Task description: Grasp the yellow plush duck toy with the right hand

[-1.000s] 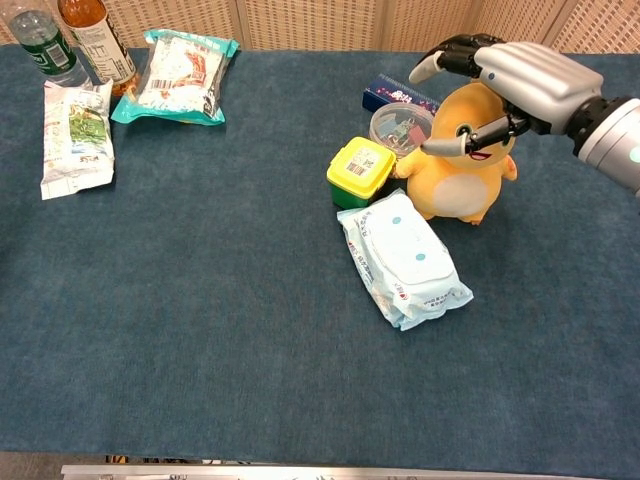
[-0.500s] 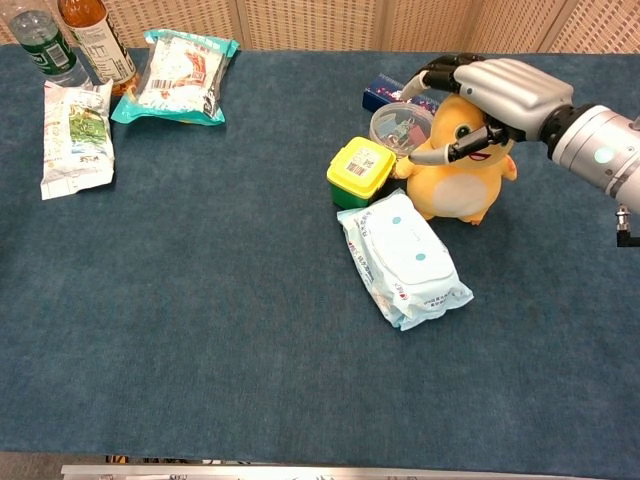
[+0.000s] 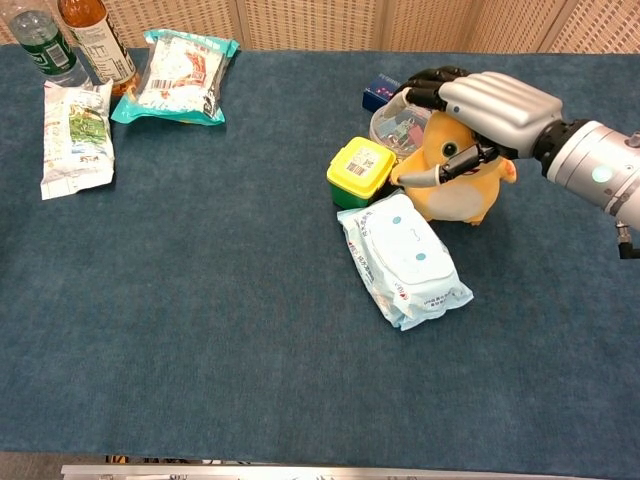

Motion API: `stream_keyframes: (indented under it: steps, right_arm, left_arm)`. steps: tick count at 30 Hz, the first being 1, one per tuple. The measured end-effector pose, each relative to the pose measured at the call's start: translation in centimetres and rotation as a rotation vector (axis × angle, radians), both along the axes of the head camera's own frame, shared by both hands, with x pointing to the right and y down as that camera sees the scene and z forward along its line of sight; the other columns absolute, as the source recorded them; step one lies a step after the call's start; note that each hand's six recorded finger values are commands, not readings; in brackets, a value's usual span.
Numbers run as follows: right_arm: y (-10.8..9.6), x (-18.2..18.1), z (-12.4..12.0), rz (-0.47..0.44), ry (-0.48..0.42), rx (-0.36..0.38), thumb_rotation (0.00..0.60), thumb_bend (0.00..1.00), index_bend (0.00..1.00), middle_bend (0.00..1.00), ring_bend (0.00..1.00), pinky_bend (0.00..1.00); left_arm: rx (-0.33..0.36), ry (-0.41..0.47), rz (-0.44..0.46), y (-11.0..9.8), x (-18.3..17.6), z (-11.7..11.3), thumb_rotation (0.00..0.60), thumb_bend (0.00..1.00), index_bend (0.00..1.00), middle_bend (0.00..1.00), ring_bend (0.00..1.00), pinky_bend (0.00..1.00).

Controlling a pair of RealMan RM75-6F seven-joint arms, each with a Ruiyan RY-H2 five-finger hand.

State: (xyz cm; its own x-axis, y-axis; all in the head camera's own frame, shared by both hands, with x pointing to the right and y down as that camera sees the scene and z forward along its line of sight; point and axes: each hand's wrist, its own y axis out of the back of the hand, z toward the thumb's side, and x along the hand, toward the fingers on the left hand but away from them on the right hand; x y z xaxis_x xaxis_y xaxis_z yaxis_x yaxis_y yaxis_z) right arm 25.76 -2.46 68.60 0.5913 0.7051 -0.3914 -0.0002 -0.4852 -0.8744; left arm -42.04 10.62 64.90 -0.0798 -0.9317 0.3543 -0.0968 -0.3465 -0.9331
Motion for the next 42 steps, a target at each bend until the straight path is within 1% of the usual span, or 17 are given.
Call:
stream_keyframes:
  steps: [9,21,29,42]
  right_arm:
    - [1.0,-0.2,-0.7,-0.023,-0.012,0.010,0.220,0.00,0.23,0.16,0.00,0.00]
    - [1.3,0.1,-1.4,-0.027,-0.017,0.038,0.219,0.00,0.23,0.16,0.00,0.00]
    - [0.2,0.9,-0.9,-0.002,0.019,0.051,0.219,0.00,0.23,0.16,0.00,0.00]
    - [-2.3,2.5,1.2,0.064,0.093,0.040,0.220,0.00,0.23,0.16,0.00,0.00]
  left_arm:
    - [0.000,0.002,-0.002,0.1,0.0,0.0,0.552,0.12,0.06,0.07,0.09,0.04]
    - [-0.003,0.003,0.001,0.1,0.1,0.1,0.552,0.12,0.06,0.07,0.09,0.04]
    - [-0.006,0.004,0.002,0.0,0.2,0.2,0.553,0.12,0.06,0.07,0.09,0.04]
    - [-0.010,0.001,-0.007,0.1,-0.1,0.3,0.550,0.12,0.06,0.07,0.09,0.04]
